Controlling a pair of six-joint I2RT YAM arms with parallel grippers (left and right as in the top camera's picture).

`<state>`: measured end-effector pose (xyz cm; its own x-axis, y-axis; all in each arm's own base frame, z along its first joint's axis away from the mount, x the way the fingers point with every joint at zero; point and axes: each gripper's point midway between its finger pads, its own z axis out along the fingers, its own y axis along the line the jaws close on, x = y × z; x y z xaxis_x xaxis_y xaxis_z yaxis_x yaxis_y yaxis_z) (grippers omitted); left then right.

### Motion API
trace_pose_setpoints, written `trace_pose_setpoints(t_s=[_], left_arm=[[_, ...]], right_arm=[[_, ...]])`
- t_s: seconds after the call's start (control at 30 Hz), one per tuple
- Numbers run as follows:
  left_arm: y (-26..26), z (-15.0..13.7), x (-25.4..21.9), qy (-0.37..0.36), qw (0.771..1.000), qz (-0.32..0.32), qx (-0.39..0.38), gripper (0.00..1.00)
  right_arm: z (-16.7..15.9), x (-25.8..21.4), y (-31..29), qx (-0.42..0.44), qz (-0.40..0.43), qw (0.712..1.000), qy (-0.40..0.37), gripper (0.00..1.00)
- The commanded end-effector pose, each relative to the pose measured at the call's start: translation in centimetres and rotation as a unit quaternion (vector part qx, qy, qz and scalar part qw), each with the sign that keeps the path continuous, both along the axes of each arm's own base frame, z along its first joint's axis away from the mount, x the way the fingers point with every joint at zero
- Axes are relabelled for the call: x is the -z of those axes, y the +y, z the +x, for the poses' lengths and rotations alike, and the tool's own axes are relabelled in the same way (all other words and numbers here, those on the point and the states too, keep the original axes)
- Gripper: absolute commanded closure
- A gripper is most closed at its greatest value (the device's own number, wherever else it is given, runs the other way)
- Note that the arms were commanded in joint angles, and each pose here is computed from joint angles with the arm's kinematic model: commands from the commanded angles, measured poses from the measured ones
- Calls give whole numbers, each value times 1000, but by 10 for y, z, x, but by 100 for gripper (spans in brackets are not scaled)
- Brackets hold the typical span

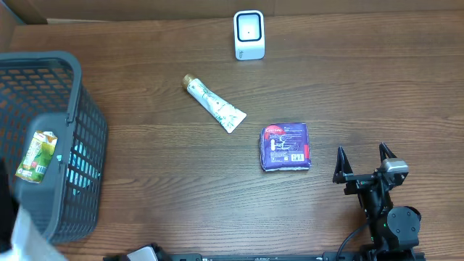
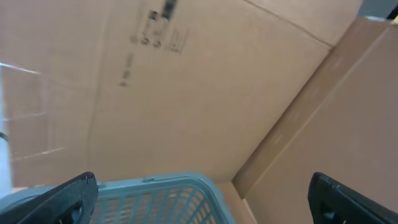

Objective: Scan the item barcode
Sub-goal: 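Return the left gripper to the basket and grasp the mint-green wipes pack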

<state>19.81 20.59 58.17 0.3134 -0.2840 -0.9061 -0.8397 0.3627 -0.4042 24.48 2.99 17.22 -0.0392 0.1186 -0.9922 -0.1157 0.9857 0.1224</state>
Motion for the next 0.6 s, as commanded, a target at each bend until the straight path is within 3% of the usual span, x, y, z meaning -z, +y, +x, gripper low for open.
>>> trace_pose_setpoints(t_s=[0.0,0.17,0.27,0.4,0.57], left_arm=[[-4,-12,-29,-75,997,21,-7,0],[-7,-2,-62,-140,988,54,22,1],[-2,11,-69,-94,991,96,23,1],[0,23,-57,-62,993,96,28,1],[-5,14,-46,-30,993,109,28,1]], right_arm=[[0,2,2,-4,4,1000,-2,0],[0,2,2,-4,4,1000,-2,0],[0,2,2,-4,4,1000,-2,0],[0,2,2,-4,4,1000,-2,0],[0,2,2,-4,4,1000,-2,0]])
